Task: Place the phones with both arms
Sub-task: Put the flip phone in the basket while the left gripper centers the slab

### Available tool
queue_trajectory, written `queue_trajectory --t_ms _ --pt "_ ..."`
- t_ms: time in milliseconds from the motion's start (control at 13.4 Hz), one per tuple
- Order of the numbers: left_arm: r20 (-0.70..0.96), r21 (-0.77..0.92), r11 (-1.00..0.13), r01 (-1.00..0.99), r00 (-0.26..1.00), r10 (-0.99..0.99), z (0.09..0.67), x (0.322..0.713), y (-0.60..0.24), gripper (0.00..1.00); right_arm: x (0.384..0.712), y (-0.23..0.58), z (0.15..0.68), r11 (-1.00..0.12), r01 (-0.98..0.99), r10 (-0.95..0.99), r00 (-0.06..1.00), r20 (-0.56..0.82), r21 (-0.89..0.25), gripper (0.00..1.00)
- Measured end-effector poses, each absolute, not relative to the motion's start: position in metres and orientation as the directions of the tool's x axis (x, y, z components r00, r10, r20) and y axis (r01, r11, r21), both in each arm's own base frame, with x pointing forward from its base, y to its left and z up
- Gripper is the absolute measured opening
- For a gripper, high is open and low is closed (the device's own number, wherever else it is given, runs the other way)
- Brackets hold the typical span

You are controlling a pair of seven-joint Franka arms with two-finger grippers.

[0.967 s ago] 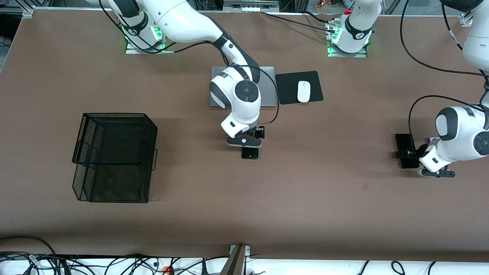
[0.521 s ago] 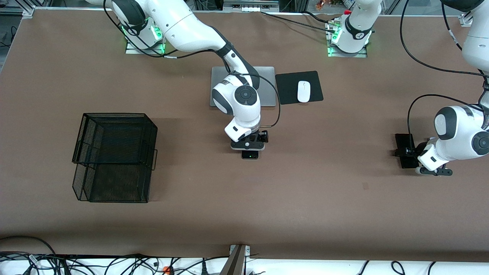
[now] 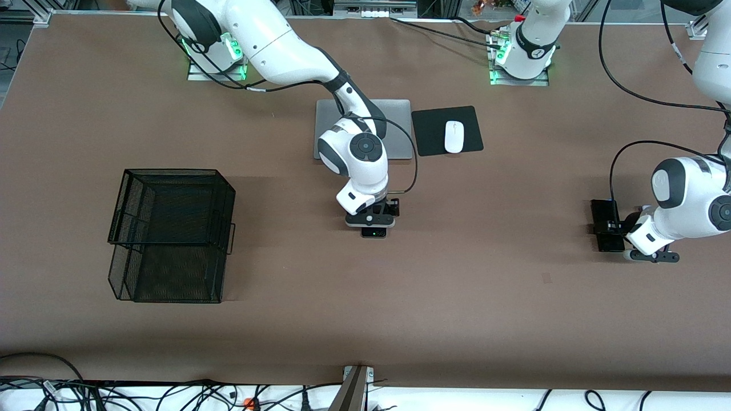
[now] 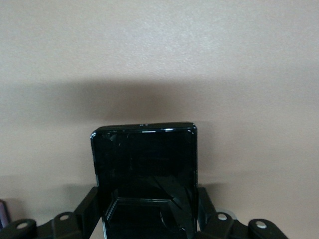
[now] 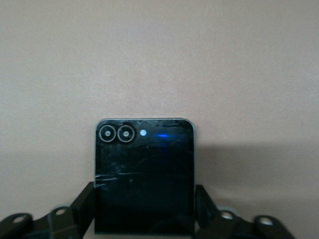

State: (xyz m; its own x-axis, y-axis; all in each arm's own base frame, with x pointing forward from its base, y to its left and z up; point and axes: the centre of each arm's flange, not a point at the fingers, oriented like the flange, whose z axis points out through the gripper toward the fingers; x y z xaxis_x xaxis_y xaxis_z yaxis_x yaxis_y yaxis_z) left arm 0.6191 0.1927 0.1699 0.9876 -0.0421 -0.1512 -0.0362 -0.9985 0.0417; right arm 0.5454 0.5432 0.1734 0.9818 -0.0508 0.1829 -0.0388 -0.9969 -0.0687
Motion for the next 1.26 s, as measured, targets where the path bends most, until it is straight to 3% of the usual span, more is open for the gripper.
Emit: queue_trajectory --t_ms 521,967,1264 --pt "-0.233 0.019 -0.992 -0.124 0.964 -0.125 0.278 0.675 0.121 0.8 0.553 0.54 0.187 -0.998 -0.054 -0.057 0.985 0.162 -0.023 0.81" --pt "-0.276 0.115 -0.993 -0.036 0.959 -0.067 0.305 0.675 -0.089 0.8 0.588 0.479 0.363 -0.998 -0.03 -0.025 0.996 0.084 0.06 0.81" --pt "-0.261 0.135 -0.989 -0.06 0.961 -0.094 0.289 0.647 -0.238 0.8 0.615 0.367 0.41 -0.993 0.046 0.047 0.999 0.003 0.109 0.81"
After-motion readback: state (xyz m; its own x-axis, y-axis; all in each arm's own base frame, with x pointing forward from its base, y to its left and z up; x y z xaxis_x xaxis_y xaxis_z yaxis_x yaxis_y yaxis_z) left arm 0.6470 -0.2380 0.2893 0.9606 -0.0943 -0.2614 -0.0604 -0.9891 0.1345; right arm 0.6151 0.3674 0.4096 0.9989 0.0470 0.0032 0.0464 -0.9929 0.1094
